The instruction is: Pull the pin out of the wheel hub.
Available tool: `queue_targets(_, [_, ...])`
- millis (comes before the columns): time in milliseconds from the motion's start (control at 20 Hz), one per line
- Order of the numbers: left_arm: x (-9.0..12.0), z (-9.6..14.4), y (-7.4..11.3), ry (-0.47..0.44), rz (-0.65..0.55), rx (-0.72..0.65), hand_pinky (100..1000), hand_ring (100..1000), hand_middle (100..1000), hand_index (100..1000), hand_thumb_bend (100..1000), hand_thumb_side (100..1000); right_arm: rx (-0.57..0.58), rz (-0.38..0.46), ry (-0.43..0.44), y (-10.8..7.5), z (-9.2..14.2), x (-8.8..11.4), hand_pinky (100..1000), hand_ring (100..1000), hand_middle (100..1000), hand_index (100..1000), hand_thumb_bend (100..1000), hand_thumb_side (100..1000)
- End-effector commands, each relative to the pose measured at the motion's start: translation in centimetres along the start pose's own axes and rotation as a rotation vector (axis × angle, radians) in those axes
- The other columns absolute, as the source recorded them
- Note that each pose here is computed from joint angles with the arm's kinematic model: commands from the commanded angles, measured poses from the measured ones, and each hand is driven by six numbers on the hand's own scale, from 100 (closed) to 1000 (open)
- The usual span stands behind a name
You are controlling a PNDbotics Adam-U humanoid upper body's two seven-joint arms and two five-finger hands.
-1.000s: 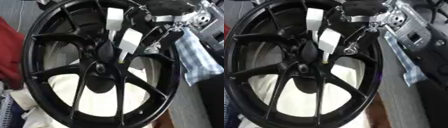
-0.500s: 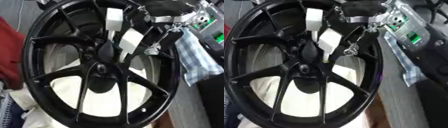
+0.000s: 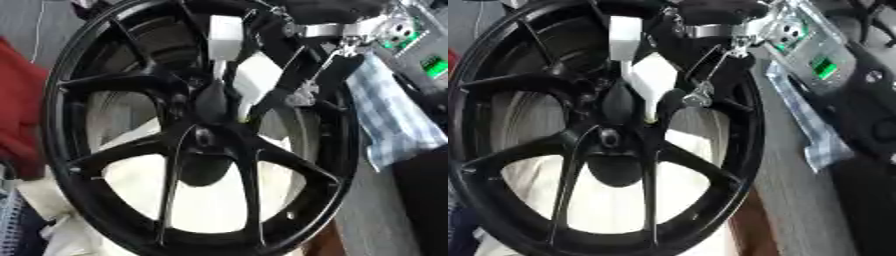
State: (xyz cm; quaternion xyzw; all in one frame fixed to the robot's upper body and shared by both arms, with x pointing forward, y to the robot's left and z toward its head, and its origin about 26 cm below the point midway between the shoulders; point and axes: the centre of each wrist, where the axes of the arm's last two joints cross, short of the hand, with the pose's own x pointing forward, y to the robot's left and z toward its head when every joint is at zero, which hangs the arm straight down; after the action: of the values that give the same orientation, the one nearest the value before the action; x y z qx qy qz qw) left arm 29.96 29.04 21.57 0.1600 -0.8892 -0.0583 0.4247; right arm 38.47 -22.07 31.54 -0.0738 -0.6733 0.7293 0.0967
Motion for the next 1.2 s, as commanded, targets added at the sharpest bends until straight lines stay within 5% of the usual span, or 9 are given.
queue_targets(50, [0.7,-0.3,0.3,-0.028,-0.014,-0.008,694,541,550,692,100,585,0.138,0.097,-0.104,-1.4,0.2,0.0,755,754,378,482,100,273])
queue_targets(350, [0.7,-0.3,0.4,-0.027,-0.017,-0.006,694,541,549,690,100,584,0.137,0.055,-0.1,-2.0,0.0,0.3,736,733,311,396,100,357])
queue_targets(1200, [0.6,-0.1,0.6,-0.019,-0.024,-0.004,696,539,547,682,100,575,-0.044,-0.144,-0.154,-5.9,4.3,2.5,759,750,294,364,100,240])
